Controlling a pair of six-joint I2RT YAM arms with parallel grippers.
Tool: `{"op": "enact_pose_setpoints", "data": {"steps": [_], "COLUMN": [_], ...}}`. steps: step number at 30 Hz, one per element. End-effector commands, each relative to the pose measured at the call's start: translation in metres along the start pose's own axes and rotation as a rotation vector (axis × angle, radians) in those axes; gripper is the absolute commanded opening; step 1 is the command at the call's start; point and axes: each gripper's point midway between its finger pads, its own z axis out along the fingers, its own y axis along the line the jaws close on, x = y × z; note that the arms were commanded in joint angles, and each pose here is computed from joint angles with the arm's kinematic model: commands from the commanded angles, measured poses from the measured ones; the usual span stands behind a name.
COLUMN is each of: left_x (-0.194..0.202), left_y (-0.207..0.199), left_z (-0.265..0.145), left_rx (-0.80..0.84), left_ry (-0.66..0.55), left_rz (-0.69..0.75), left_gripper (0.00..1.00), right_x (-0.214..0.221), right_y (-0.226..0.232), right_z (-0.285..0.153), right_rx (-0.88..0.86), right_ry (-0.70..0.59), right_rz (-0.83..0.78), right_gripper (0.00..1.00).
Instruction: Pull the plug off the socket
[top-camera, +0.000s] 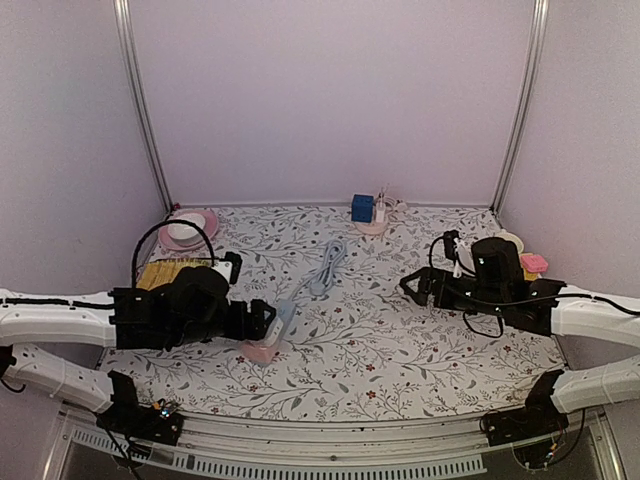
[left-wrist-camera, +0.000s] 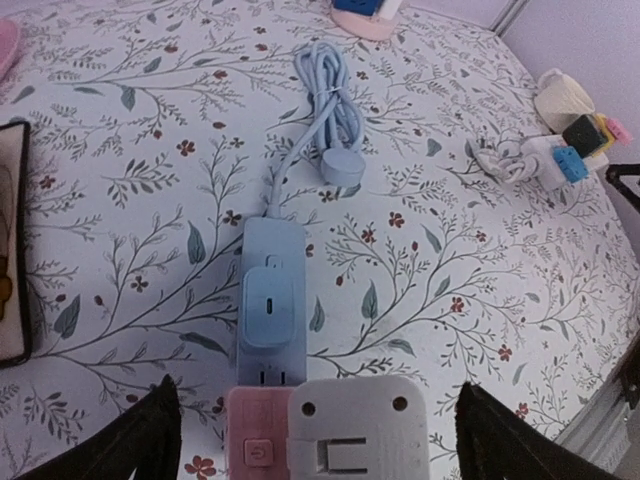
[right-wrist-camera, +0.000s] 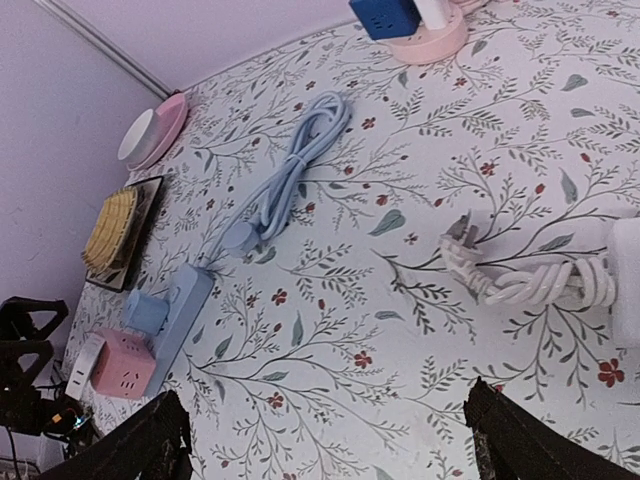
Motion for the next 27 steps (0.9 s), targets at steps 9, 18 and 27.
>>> {"op": "enact_pose_setpoints", "data": {"steps": [9, 18, 27], "left_x": [0.056, 0.064, 0.055], "left_y": [0.067, 0.077, 0.073], "left_z": [-0.025, -0.022, -0.011], "left_rx": [-0.103, -0.120, -0.066], "left_ry": [-0.021, -0.021, -0.031], "left_rz": [-0.329, -0.318, -0.318], "left_gripper": [0.93, 0.92, 0.81], "right_x": [0.069, 0.114, 0.145], "right_y": [0.171, 0.238, 0.253], "right_z": [0.055, 0.107, 0.119], "right_rx": [-0.366, -0.474, -0.506], "right_ry": [0.187, 0.320, 0.382], "right_rz": [0.072, 0.113, 0.195], "right_gripper": [0.93, 0.78, 0.61]}}
